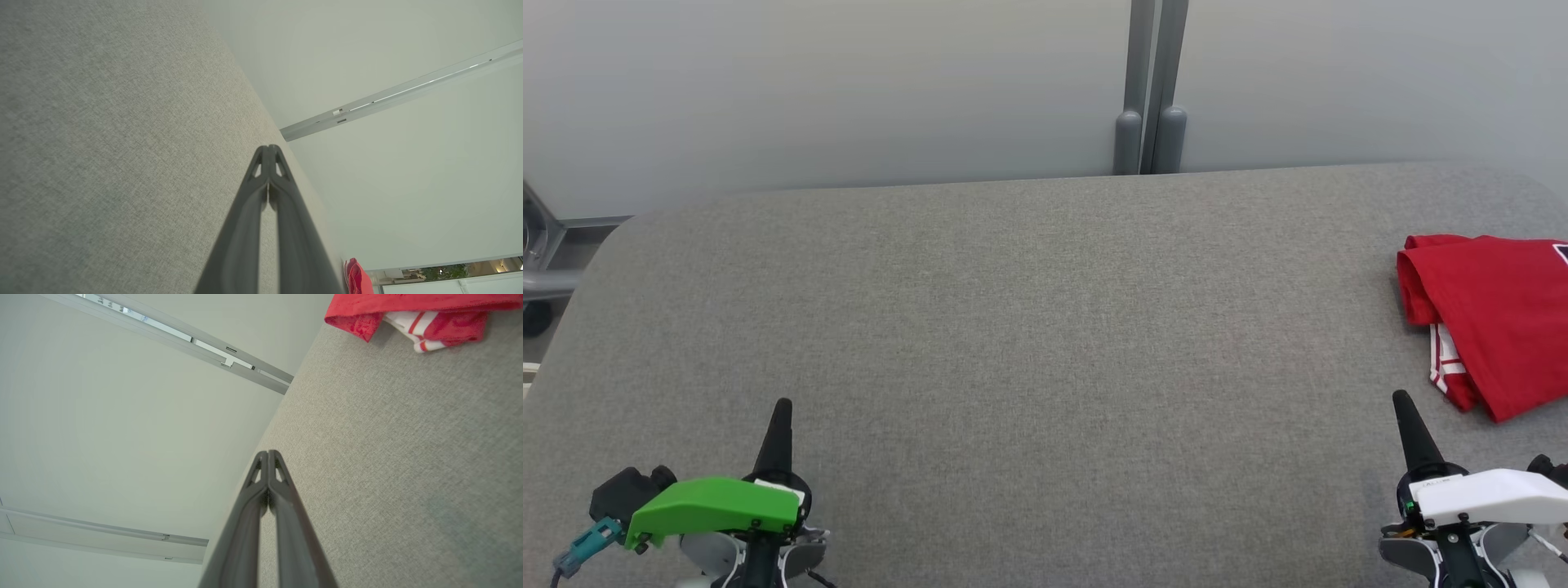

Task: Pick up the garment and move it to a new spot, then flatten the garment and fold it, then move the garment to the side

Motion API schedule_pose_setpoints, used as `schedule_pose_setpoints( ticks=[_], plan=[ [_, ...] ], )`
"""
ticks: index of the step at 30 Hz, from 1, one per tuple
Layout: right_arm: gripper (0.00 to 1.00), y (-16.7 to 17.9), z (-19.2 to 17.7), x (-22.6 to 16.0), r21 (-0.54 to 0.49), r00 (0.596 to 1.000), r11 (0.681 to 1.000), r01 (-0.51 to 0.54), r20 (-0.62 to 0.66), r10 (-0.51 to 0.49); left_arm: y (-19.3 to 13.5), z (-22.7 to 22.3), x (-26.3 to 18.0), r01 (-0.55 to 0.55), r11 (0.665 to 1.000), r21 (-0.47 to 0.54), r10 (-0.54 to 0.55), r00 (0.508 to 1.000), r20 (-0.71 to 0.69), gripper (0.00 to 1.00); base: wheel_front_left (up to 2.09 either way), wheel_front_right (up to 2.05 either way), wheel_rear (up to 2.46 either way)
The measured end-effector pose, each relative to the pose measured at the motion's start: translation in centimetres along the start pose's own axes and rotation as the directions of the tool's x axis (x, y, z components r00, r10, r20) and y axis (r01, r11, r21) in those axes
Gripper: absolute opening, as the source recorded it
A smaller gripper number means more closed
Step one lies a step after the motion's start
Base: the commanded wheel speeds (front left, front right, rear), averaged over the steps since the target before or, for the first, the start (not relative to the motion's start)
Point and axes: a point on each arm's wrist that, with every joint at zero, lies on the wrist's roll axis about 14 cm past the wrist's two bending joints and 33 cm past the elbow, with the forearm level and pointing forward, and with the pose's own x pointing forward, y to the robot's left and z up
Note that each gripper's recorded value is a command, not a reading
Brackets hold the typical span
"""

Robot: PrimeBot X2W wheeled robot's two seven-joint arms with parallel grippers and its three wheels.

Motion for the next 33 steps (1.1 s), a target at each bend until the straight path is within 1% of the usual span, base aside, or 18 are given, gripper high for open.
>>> schedule_pose_setpoints(
  ticks=[7, 18, 33],
  plan=[
    [0.00, -0.1, 0.3, 0.0, 0.059, 1.000, 0.998, 0.000, 0.010, -0.001, -0.3, -0.1, 0.3, 0.011, 0.998, -0.059, -0.011, 1.000, -0.007, 0.00, 0.00, 0.00, 0.00],
    [0.00, -0.1, 0.8, 0.0, 0.166, 1.000, 0.986, -0.005, 0.022, 0.001, -1.3, 0.0, 1.0, 0.041, 0.987, -0.158, -0.044, 0.999, -0.014, 0.00, 0.00, 0.00, 0.00],
    [0.00, -0.1, 1.4, 0.1, 0.284, 0.999, 0.959, -0.018, 0.044, 0.005, -2.6, 0.0, 1.7, 0.077, 0.957, -0.278, -0.086, 0.996, -0.021, 0.00, 0.00, 0.00, 0.00]
  ],
)
